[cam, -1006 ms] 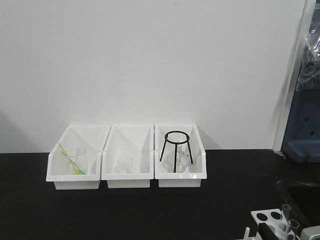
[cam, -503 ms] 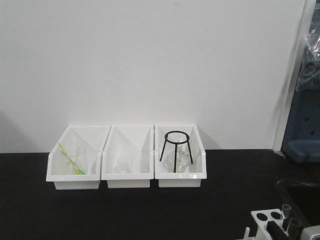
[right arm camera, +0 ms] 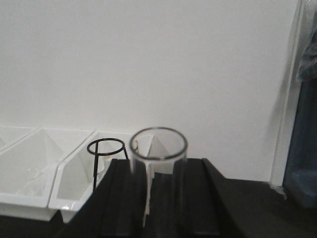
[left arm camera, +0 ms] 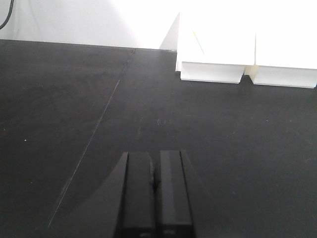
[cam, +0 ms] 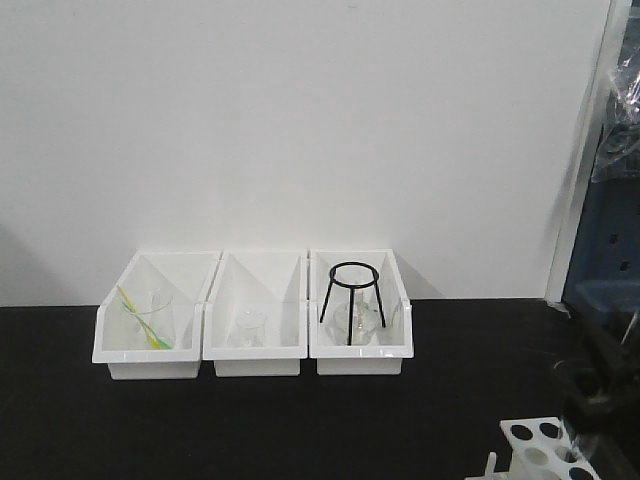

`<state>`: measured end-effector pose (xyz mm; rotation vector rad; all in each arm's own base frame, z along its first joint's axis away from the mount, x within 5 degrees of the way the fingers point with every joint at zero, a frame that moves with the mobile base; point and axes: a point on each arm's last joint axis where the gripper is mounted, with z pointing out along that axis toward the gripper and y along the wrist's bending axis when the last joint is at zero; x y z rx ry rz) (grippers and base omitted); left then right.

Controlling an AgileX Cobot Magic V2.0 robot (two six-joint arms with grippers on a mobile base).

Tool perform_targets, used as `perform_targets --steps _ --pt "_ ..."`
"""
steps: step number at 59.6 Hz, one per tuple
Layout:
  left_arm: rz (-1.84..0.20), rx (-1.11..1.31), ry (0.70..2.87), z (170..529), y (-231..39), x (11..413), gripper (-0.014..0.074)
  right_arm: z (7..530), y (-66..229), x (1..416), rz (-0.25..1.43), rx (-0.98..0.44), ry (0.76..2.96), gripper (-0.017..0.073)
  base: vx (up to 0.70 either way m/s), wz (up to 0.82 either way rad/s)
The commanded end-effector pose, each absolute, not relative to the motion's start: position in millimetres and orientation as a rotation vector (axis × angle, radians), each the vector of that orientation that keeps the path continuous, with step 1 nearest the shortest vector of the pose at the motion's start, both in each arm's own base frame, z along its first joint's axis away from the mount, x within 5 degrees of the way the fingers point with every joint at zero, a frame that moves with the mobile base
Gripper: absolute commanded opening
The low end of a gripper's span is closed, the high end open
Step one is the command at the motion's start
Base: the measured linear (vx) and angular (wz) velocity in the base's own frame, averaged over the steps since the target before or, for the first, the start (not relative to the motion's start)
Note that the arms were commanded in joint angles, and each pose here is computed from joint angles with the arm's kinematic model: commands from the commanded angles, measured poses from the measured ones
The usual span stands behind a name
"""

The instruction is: Flip and reinsert test tube from rack

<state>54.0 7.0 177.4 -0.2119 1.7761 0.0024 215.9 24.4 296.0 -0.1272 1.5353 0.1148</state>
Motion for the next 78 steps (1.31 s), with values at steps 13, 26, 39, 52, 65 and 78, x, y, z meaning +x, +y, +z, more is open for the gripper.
perform_targets --steps 13,26,39,52,65,78 --pt "-0.010 -0.195 1.689 184.8 6.3 55.3 -0.0006 384.5 18.7 209.1 0.049 -0.106 1.510 -0.0012 0.00 0.00" --pt "-0.010 -0.195 1.689 184.8 6.3 55.3 -0.0006 376.4 20.2 209.0 -1.043 -1.231 1.193 -0.0012 0.00 0.00" --pt "-0.010 -0.195 1.689 184.8 6.3 55.3 -0.0006 378.2 22.3 208.8 -1.087 -1.284 1.127 -0.0008 0.00 0.00" --pt "-0.010 -0.195 1.689 184.8 6.3 55.3 -0.0006 391.5 20.0 200.0 -0.178 -0.348 1.452 -0.0008 0.00 0.00" --pt "-0.010 -0.195 1.689 184.8 6.3 55.3 -0.0006 390.9 18.0 200.1 0.115 -0.047 1.492 -0.0008 0.00 0.00" --pt "-0.010 -0.195 1.689 184.8 6.3 55.3 -0.0006 362.2 22.2 191.3 0.171 -0.076 1.344 -0.0008 0.00 0.00"
